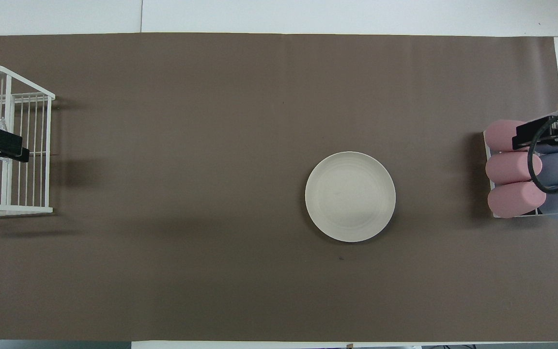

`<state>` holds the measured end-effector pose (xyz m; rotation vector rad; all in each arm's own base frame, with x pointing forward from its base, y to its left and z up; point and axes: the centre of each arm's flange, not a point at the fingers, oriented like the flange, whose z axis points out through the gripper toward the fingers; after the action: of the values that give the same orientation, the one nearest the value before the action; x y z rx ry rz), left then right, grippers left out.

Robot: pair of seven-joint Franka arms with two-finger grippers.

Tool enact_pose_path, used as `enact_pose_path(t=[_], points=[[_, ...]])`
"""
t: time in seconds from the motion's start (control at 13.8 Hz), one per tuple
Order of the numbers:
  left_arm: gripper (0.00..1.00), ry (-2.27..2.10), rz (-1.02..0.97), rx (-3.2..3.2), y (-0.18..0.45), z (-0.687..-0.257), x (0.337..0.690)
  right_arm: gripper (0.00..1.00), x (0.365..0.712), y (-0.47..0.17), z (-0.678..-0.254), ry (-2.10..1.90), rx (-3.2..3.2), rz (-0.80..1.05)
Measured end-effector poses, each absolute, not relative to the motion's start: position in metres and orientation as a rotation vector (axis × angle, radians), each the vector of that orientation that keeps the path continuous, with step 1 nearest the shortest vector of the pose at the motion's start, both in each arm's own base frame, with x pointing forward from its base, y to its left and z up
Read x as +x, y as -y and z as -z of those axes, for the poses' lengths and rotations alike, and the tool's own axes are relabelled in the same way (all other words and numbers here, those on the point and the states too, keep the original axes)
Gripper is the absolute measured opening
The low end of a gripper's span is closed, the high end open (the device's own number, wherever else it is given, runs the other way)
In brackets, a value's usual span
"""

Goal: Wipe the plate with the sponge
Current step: 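Reach into the wire rack and grasp the clear scrubber with the left gripper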

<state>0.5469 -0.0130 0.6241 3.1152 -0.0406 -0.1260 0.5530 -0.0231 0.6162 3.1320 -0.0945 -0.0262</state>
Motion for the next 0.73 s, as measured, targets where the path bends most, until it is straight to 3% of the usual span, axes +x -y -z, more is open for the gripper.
enact_pose_path(t=[0.73], points=[[1.0, 0.014, 0.106, 3.154, 0.0054, -0.6235, 0.5487, 1.0, 0.5527, 0.0225, -0.6152, 0.093, 3.132, 0.032]])
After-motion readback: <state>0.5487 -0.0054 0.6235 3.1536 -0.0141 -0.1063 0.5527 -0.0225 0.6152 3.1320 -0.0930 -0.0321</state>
